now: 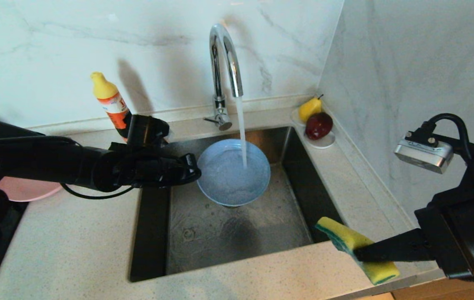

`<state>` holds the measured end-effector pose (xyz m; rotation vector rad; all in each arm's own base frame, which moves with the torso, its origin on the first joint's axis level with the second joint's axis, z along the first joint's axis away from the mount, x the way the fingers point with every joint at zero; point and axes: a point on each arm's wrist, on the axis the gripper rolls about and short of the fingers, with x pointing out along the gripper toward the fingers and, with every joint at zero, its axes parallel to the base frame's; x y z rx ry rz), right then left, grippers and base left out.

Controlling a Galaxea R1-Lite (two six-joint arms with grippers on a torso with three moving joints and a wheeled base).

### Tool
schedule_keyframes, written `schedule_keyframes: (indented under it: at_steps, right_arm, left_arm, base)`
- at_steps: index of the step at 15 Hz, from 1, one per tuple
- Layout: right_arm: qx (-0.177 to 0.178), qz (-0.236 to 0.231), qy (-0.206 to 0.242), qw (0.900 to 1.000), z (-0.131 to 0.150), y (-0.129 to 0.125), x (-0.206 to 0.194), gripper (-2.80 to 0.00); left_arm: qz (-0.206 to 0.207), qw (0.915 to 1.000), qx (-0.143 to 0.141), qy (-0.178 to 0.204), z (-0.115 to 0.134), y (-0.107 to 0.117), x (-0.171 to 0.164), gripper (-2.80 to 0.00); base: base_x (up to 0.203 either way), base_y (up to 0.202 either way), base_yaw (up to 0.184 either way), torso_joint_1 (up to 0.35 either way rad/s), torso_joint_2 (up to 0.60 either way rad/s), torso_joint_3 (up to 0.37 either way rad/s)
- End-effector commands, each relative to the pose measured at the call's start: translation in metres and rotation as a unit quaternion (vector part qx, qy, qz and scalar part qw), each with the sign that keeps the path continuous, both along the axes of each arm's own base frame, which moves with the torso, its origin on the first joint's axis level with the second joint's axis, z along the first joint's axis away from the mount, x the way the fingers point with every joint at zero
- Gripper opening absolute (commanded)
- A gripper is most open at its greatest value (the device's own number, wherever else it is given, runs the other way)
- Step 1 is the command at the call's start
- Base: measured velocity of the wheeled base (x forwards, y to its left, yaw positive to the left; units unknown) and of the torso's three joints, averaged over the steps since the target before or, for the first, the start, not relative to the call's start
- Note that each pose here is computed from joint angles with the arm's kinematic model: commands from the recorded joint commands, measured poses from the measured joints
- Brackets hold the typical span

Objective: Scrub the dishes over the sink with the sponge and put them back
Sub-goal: Wash the plate

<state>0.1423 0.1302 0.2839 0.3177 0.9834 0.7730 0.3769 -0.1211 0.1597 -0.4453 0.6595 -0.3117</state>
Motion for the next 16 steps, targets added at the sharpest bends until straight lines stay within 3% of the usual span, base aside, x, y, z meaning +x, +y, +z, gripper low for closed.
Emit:
schedule_keyframes:
  at_steps: [1, 7, 11, 13, 16]
  right_arm:
    - [0.004, 0.001, -0.003, 1.000, 0.002, -0.001, -0.002, -2.80]
    - [0.004, 0.001, -0.004, 1.000, 0.003, -0.003, -0.003, -2.80]
    - [0.004, 0.001, -0.003, 1.000, 0.003, -0.003, -0.004, -2.80]
    - [0.002, 0.001, -0.001, 1.000, 0.001, -0.002, -0.003, -2.80]
    - [-0.005, 0.001, 0.007, 1.000, -0.004, 0.002, 0.002, -2.80]
  left_arm:
    - [-0.018, 0.9998, -0.002, 0.000, -0.001, -0.016, -0.002, -2.80]
    - [-0.024, 0.9996, 0.011, 0.012, -0.005, -0.032, -0.004, -2.80]
    - [-0.011, 0.9994, 0.028, 0.015, 0.004, -0.023, -0.021, -2.80]
    - [0.016, 0.9983, 0.055, -0.010, 0.017, -0.009, -0.028, -2.80]
    - [0.051, 0.9882, 0.129, -0.065, 0.040, 0.011, -0.046, -2.80]
  base:
    - [0.000, 0.000, 0.000, 0.000, 0.00, 0.000]
    - [0.000, 0.000, 0.000, 0.000, 0.00, 0.000]
    - [0.000, 0.000, 0.000, 0.000, 0.00, 0.000]
    - [0.000, 0.000, 0.000, 0.000, 0.00, 0.000]
    - [0.000, 0.000, 0.000, 0.000, 0.00, 0.000]
